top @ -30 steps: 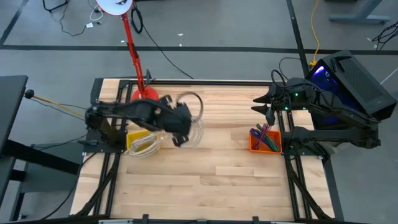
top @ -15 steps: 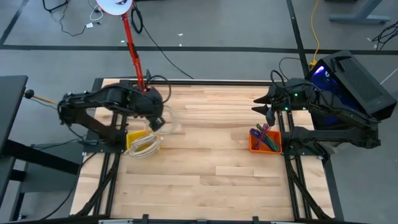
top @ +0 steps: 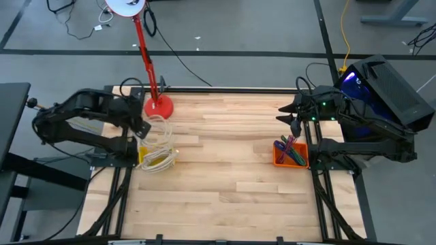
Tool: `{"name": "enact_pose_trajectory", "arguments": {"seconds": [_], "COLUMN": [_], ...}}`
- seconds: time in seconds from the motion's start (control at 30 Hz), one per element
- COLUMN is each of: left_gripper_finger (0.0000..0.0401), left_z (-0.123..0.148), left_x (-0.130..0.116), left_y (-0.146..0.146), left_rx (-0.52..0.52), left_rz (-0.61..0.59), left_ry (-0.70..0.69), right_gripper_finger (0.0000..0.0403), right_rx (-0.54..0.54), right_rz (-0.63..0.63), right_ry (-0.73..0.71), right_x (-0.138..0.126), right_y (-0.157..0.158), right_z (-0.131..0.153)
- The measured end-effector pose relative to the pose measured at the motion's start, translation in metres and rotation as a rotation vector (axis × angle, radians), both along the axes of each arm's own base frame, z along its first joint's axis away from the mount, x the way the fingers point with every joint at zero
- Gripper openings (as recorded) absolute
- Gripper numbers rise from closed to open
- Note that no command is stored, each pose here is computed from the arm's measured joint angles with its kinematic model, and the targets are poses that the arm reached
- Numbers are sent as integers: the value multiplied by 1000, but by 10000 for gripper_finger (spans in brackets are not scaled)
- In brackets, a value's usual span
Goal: Pick & Place USB Port
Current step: Put the light brown HDMI cable into the yellow bin
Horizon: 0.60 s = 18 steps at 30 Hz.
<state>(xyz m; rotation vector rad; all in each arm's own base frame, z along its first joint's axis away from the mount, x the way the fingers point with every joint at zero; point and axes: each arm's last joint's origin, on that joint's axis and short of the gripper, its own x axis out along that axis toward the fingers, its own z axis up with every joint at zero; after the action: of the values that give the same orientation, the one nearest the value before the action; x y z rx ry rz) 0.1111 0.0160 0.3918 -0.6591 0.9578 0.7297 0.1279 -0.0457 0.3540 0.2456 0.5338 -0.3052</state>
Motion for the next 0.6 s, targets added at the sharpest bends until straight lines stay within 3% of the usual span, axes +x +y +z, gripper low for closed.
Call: {"name": "enact_pose_trajectory", "arguments": {"seconds": [0.2,0.6], "left_gripper_finger": [10,10], "left_z": [-20,-90], "left_x": [-9,-2], "left_y": [-2,-9], "left_rx": [-158,-465], "left_rz": [4,-10], "left_ry": [24,278], "right_gripper_finger": [187,187], "right_rx": [-16,-19], "right_rz": [-19,-20], "right_ry": [-8,-18], "right_x": [0,1], "right_y": [-1,-1], "right_z": [1,2]}}
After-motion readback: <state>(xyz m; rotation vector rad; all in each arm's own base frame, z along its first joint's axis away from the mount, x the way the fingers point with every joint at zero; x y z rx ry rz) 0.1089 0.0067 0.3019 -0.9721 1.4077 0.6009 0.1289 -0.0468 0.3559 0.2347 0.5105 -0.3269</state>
